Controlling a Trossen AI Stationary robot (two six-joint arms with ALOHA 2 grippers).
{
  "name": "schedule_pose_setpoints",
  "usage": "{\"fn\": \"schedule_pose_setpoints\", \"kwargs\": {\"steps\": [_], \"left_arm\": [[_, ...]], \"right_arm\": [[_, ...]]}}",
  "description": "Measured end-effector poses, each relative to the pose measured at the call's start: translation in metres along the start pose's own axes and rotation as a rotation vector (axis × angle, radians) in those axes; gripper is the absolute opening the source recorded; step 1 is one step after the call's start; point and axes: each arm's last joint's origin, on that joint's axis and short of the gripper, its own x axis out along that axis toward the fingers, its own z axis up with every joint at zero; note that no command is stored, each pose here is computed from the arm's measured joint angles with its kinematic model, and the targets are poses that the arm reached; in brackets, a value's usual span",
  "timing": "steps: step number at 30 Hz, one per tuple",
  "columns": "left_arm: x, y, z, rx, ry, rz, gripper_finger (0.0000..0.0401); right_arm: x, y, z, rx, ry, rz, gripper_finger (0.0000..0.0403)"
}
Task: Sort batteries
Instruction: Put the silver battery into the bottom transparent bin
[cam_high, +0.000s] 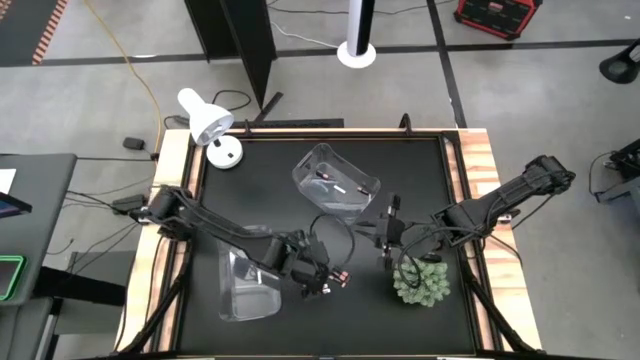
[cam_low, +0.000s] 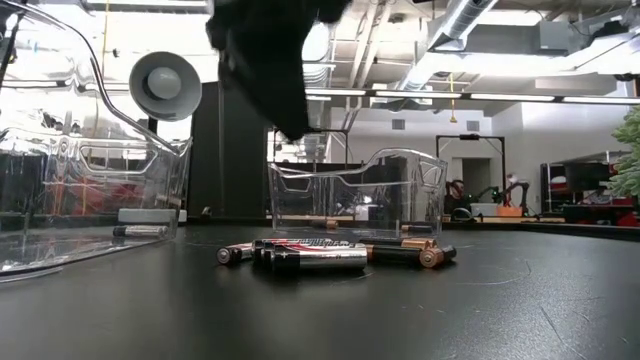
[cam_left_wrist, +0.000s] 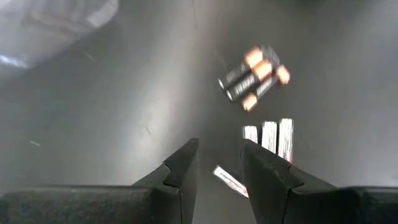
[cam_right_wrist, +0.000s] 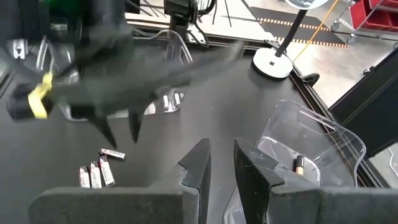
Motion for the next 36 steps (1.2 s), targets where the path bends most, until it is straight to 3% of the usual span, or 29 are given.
{"fn": "schedule_pose_setpoints", "kwargs": {"steps": [7,20,36], "left_arm": [[0.031,-0.006,-0.012,-0.025,0.125,-0.008,0.0113],[0.051,-0.007,-0.027,-0.065,0.292,-0.003,0.0113],[0.056,-0.010,-0.025,-0.098,0.269,-0.022,0.0113]], "right_arm": [[0.000,0.001,0.000,-0.002,0.001,0.003,0.0088],[-0.001,0.002,0.000,0.001,-0.002,0.012,0.0088],[-0.001,0.002,0.000,0.005,-0.003,0.011,0.0088]]}}
